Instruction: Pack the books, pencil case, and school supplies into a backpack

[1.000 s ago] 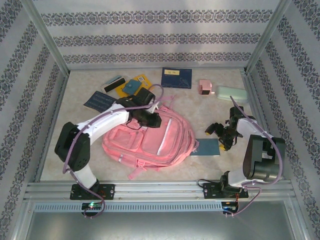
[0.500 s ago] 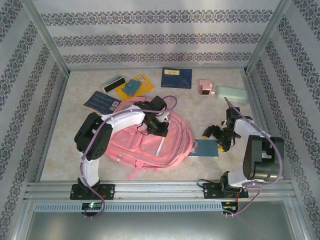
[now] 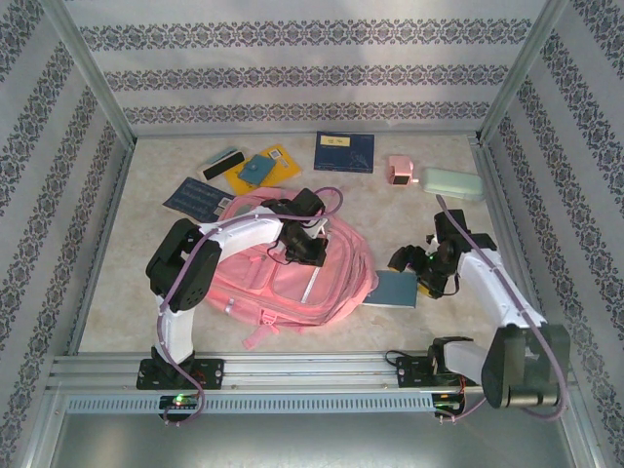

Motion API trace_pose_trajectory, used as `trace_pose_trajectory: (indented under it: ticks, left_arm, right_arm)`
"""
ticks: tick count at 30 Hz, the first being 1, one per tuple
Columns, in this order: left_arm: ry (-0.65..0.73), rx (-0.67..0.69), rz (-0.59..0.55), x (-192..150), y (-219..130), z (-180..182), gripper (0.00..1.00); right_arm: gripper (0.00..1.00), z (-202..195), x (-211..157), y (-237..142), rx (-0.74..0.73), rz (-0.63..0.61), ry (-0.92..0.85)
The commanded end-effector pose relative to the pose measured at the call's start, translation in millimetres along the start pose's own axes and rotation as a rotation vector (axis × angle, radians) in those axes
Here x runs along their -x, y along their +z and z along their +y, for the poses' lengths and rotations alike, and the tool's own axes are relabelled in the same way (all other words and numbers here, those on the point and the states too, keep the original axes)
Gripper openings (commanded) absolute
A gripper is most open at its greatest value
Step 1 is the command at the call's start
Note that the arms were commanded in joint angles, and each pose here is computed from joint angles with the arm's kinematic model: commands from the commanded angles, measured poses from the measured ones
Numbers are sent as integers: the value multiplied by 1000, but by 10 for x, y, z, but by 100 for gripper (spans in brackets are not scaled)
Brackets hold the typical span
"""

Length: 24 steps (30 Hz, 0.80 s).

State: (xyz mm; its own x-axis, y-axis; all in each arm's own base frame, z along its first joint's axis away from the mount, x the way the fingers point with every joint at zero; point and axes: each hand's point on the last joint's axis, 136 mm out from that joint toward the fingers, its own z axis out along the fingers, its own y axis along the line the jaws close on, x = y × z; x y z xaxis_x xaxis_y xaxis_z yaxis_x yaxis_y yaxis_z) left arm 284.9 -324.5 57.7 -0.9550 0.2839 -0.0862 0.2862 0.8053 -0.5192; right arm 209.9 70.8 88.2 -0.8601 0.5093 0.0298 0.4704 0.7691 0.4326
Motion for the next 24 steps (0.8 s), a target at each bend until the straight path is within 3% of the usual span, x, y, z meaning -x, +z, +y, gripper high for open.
trace_pose_trajectory:
  ticks: [1,9,12,17,20,24]
  left_arm:
    - [-29,49,4,-48,104,194,4]
    - [-42,50,-13,-46,38,257,5]
    - [-43,48,-20,-33,14,263,5]
    - [-44,49,-38,-7,-58,267,5]
    - [-55,42,-54,14,-120,271,5]
    - [-58,30,-75,35,-197,251,4]
  right_arm:
    - [84,289,-230,-127,132,69,32]
    - [83,669,-376,-315,312,68,8]
    - [81,633,-380,-265,289,73,8]
    - [75,330,-367,-59,120,102,-2]
    - [66,214,-324,38,64,98,0]
    - [36,173,-209,107,52,55,13]
